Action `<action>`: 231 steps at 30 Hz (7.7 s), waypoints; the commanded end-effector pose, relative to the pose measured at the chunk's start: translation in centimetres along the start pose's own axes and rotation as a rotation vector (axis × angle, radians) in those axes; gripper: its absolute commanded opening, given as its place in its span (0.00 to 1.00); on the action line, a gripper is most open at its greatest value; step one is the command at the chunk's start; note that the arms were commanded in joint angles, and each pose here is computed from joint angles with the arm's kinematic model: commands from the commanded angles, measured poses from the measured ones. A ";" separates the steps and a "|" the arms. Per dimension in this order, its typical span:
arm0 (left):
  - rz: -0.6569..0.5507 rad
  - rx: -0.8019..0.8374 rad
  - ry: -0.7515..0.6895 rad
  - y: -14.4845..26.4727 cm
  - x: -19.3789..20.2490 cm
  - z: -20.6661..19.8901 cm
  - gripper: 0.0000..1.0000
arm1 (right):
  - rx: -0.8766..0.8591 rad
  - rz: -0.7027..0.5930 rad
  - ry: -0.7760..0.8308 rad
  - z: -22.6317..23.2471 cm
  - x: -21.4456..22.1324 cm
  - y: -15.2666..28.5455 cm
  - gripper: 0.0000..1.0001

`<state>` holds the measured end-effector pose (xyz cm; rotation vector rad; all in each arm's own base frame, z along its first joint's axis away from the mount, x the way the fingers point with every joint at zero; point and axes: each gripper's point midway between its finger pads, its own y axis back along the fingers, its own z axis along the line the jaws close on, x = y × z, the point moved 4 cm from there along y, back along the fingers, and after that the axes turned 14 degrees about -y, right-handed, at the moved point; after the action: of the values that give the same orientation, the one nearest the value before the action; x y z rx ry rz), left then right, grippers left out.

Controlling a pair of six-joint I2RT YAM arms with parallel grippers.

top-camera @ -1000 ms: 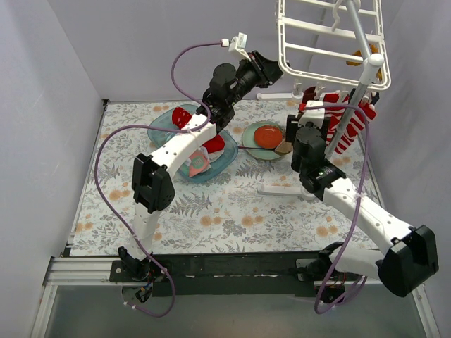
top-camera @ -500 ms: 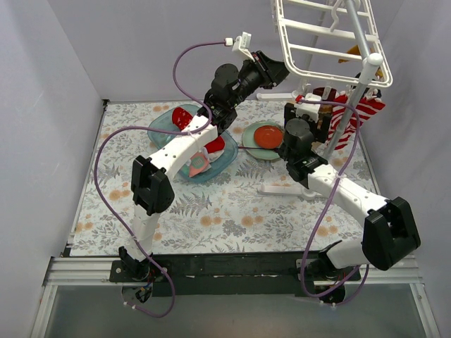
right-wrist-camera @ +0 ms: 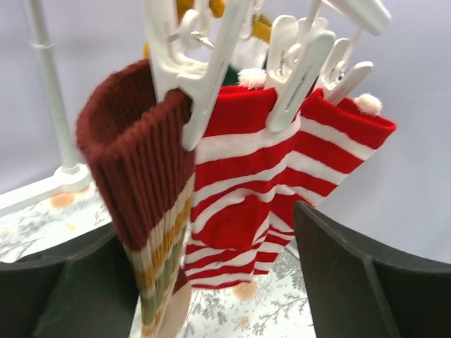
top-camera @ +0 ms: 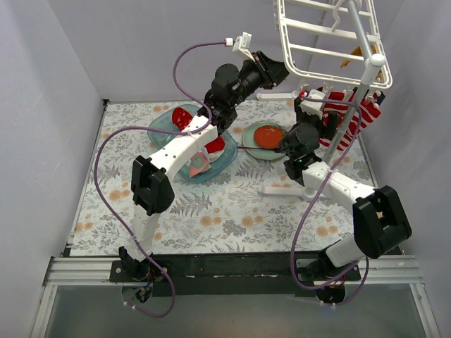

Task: Remove the socks clipped to the hanger
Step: Remove the sock from the hanger.

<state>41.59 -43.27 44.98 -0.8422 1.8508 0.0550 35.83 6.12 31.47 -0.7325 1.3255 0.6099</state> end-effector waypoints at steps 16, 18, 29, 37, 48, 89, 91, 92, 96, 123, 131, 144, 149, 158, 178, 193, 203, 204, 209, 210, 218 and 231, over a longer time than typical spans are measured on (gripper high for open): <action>-0.073 0.068 -0.013 1.2 -4.7 -3.9 0.01 | -0.368 0.187 -0.037 2.1 -2.0 0.3 0.01; -0.065 0.072 -0.012 1.3 -4.5 -3.8 0.06 | -0.455 0.227 -0.056 2.8 -2.3 1.1 0.01; -0.027 0.084 -0.010 2.1 -3.3 -3.7 0.32 | -0.828 0.377 -0.074 2.9 -3.8 6.1 0.01; -0.010 0.113 -0.005 3.1 -3.4 -4.5 0.61 | -0.955 0.439 -0.058 3.3 -6.5 7.7 0.01; 0.001 0.063 -0.043 7.8 -3.7 -5.0 0.74 | -0.960 0.472 -0.073 4.4 -8.5 7.3 0.01; 0.188 -0.344 -0.215 11.3 10.2 -2.3 0.86 | -0.975 0.742 -0.253 9.7 -9.5 8.1 0.01; 0.190 -0.369 -0.222 10.9 10.5 -2.0 0.86 | -0.966 0.744 -0.258 9.7 -9.4 8.1 0.01; 0.200 -0.385 -0.227 10.7 11.2 -1.6 0.86 | -0.963 0.743 -0.262 9.7 -9.4 8.0 0.01; 0.167 -0.458 -0.250 10.4 11.1 -0.9 0.79 | -0.954 0.739 -0.266 9.6 -9.3 8.0 0.01; 0.262 -0.074 -0.194 12.5 11.3 -6.2 0.00 | -0.942 0.484 -0.283 3.7 -7.9 8.5 0.63; 0.313 -0.035 -0.143 12.6 12.0 -6.2 0.00 | -0.884 0.396 -0.368 0.4 -9.7 8.7 0.88; 0.325 -0.031 -0.137 12.2 11.9 -6.4 0.00 | -0.676 0.339 -0.435 -0.5 -14.7 5.8 0.86; 0.336 -0.045 -0.133 12.1 12.0 -6.2 0.00 | -0.641 0.356 -0.433 0.2 -16.0 5.0 0.85; 0.342 -0.058 -0.128 12.3 11.8 -5.9 0.00 | -0.594 0.420 -0.395 0.6 -16.2 4.3 0.74; 0.338 -0.043 -0.137 12.4 12.0 -5.3 0.00 | -0.484 0.437 -0.441 2.0 -12.9 3.2 0.58; 0.354 -0.034 -0.167 11.8 12.6 -5.0 0.00 | -0.385 0.341 -0.398 3.5 -12.3 1.8 0.58; 0.375 -0.051 -0.204 11.5 13.4 -5.2 0.00 | -0.345 0.287 -0.345 4.5 -11.8 1.9 0.59; 0.378 -0.053 -0.207 11.5 13.4 -5.3 0.00 | -0.341 0.282 -0.345 4.5 -11.8 1.9 0.59; 0.381 -0.081 -0.215 11.7 13.5 -5.1 0.00 | -0.317 0.273 -0.316 4.6 -11.3 1.6 0.59; 0.378 -0.086 -0.218 11.8 13.4 -5.1 0.00 | -0.314 0.274 -0.313 4.6 -11.3 1.6 0.59; 0.360 -0.128 -0.232 12.0 13.1 -4.9 0.00 | -0.296 0.269 -0.296 4.8 -10.5 1.3 0.57; 0.360 -0.144 -0.246 12.3 13.2 -4.7 0.00 | -0.288 0.241 -0.281 5.1 -10.7 1.0 0.11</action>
<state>28.61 -43.39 29.81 -0.5218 1.7945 0.5258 36.44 10.74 41.49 -0.6965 1.1306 1.1038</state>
